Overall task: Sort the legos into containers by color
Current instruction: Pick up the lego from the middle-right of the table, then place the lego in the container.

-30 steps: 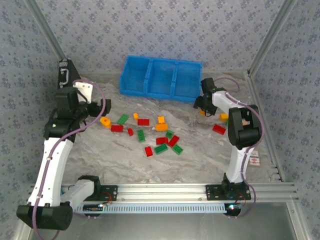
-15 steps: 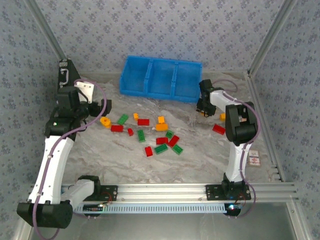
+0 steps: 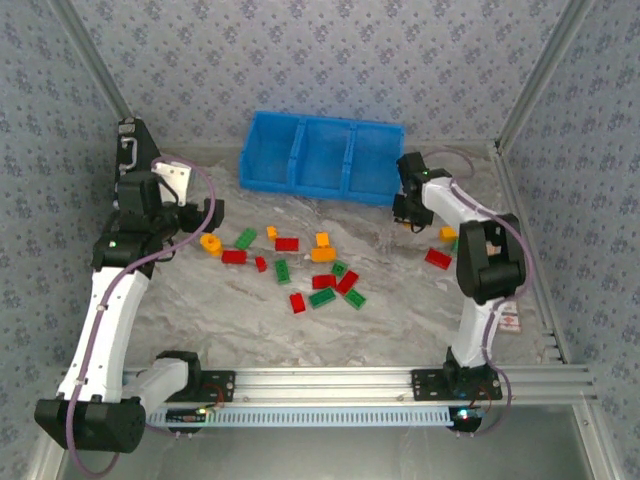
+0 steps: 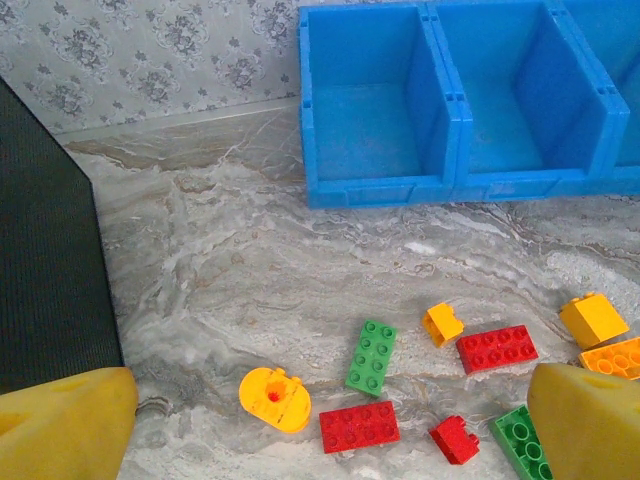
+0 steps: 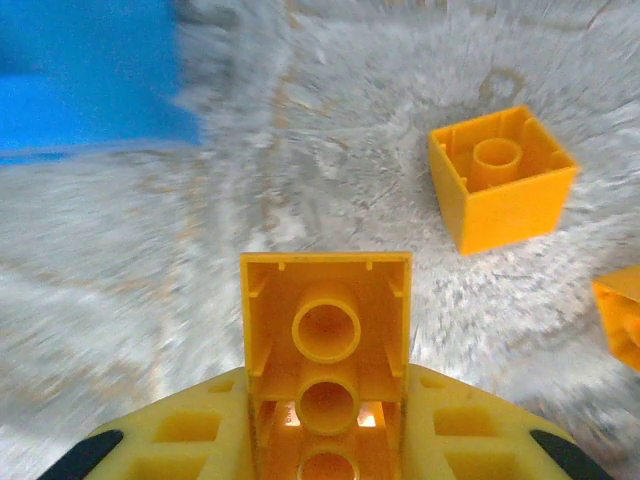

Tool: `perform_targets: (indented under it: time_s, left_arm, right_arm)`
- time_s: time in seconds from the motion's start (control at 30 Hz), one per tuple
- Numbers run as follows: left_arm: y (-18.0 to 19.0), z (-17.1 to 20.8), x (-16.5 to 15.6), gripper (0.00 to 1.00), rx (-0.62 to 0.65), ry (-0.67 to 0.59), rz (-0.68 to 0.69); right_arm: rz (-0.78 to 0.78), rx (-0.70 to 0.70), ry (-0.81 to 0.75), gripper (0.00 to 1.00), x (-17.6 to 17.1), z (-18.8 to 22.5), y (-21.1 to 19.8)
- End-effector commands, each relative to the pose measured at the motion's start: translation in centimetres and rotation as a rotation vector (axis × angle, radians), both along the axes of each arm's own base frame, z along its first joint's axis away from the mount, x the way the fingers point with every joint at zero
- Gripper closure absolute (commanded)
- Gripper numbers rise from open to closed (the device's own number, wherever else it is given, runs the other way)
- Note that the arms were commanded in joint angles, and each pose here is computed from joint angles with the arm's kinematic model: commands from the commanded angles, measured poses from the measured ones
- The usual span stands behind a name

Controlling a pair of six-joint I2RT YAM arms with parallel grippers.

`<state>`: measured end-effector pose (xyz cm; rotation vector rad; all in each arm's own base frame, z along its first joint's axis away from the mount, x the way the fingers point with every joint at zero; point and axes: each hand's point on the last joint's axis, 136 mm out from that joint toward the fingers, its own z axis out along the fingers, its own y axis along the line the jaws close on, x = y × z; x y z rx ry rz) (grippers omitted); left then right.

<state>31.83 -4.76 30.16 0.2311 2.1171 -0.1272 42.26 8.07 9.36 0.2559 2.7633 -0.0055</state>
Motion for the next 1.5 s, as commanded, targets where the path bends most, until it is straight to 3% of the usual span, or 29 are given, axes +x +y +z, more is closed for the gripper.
perform_targets:
  time_s: [0.0,0.1,0.23,0.4,0.57,0.73,1.0,1.27,1.47]
  left_arm:
    - [-0.3,-0.3,-0.2,0.00,0.013,-0.002,-0.025]
    - [-0.3,-0.5,-0.1,0.00,0.013,-0.002,-0.024]
    - [-0.4,-0.4,-0.2,0.00,0.012,-0.002,-0.026]
    - [-0.4,0.7,-0.7,0.00,0.006,-0.023,-0.029]
    - [-0.1,2.7,-1.4,0.00,0.014,-0.065,-0.022]
    - [0.1,3.4,-2.1,0.00,0.004,-0.077,-0.008]
    - [0.2,2.4,-2.8,0.00,-0.002,-0.033,0.000]
    - [-0.1,2.3,-2.3,0.00,0.004,-0.032,-0.017]
    - [-0.6,1.9,-1.6,0.00,-0.009,-0.020,-0.043]
  right_arm:
    - [0.150,0.001,-0.176,0.80,0.6,7.8,2.4]
    - [0.258,-0.032,-0.331,0.78,2.5,11.4,4.9]
    - [0.305,-0.101,-0.435,0.77,6.2,12.8,6.8]
    - [0.259,-0.242,-0.469,0.76,10.8,10.6,6.3]
    - [0.253,-0.254,-0.443,0.76,14.6,6.8,7.6]
    - [0.245,-0.262,-0.403,0.71,15.9,4.8,8.4]
    - [0.282,-0.212,-0.435,0.42,14.7,8.3,8.9]
    - [0.414,-0.102,-0.489,0.30,8.2,14.4,8.9]
    - [0.375,-0.058,-0.400,0.30,3.2,12.9,2.8]
